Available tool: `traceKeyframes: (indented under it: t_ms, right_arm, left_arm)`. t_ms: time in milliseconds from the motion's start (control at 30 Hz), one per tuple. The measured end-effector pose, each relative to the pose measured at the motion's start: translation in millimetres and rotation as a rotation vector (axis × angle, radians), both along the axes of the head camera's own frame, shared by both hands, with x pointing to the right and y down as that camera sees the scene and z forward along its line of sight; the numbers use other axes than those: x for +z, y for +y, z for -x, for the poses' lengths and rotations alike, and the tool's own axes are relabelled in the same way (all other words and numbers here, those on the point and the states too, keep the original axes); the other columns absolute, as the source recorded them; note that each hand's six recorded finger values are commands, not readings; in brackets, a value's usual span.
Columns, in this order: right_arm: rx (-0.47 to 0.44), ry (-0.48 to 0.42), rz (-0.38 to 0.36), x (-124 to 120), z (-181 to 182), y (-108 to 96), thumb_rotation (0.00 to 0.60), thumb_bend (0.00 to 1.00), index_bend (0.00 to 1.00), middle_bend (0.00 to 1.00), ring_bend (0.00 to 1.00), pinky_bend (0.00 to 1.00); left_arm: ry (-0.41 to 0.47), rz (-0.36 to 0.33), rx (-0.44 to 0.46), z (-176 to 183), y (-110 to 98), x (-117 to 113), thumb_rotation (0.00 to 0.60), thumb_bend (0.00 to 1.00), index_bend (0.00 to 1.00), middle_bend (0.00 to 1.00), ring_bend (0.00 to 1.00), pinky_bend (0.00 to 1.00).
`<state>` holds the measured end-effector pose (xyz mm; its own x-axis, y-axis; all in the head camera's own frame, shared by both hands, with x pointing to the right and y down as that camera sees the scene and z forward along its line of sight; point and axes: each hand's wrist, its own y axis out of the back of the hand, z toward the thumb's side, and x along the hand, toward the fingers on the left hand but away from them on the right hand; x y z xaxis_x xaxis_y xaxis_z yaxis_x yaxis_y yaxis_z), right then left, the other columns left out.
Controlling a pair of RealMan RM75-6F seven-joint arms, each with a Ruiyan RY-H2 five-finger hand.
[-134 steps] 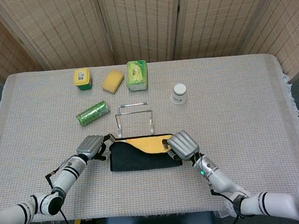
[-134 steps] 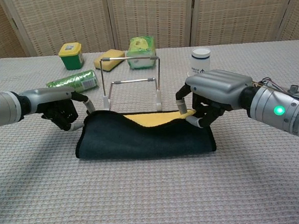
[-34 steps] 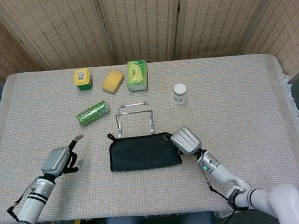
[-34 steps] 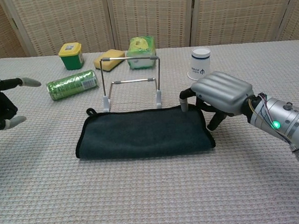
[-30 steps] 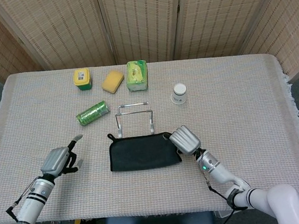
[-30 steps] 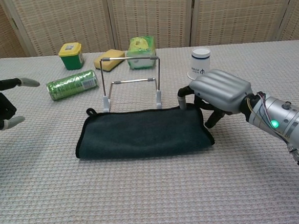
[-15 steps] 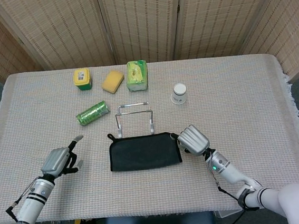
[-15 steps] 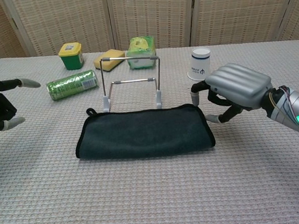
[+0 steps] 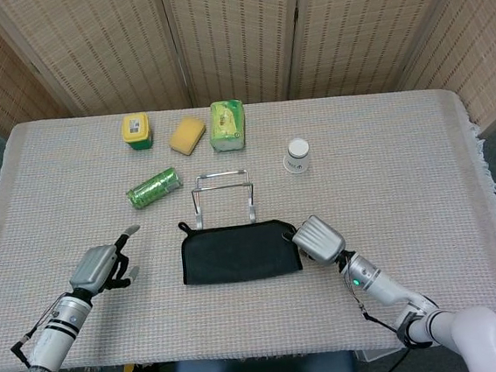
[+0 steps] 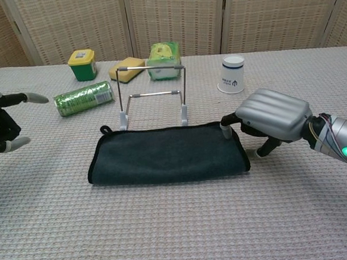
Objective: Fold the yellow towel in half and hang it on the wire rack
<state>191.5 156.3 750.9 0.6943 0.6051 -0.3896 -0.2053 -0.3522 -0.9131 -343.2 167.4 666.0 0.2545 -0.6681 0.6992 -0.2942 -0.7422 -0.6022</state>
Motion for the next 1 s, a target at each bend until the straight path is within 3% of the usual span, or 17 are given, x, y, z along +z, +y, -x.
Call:
traceKeyframes:
  t_ms: [300,567,700,833,1000]
  right_arm:
    - [-0.055,0.003,-0.025,2.1,9.8,4.6,0.600,0.25,0.44,0.95,1.00,0.98]
    - [-0.075,-0.012,-0.046,0.2,17.4,5.4,0.600,0.45,0.44,0.96,1.00,0.98]
    - [-0.072,-0.027,-0.062,-3.8,17.2,3.1,0.600,0.55,0.50,0.96,1.00,0.98]
    - [-0.051,-0.072,-0.085,-13.9,18.7,-3.2,0.600,0.60,0.57,0.96,1.00,0.98]
    - [0.002,-0.178,-0.131,-40.5,27.4,-20.5,0.600,0.60,0.59,0.96,1.00,0.98]
  left_arm:
    - [0.002,0.001,-0.005,1.0,0.2,0.4,0.600,0.47,0.04,0.86,0.83,0.93]
    - [-0.008,0.005,-0.007,5.6,1.4,0.5,0.600,0.47,0.04,0.86,0.83,0.93]
    - [-0.011,0.009,-0.008,7.8,1.8,0.8,0.600,0.47,0.04,0.86,0.83,0.93]
    - [-0.007,0.004,-0.012,8.2,0.3,-0.4,0.600,0.47,0.04,0.86,0.83,0.93]
    - [-0.002,-0.005,-0.019,8.7,-2.4,-2.9,0.600,0.47,0.04,0.86,0.83,0.93]
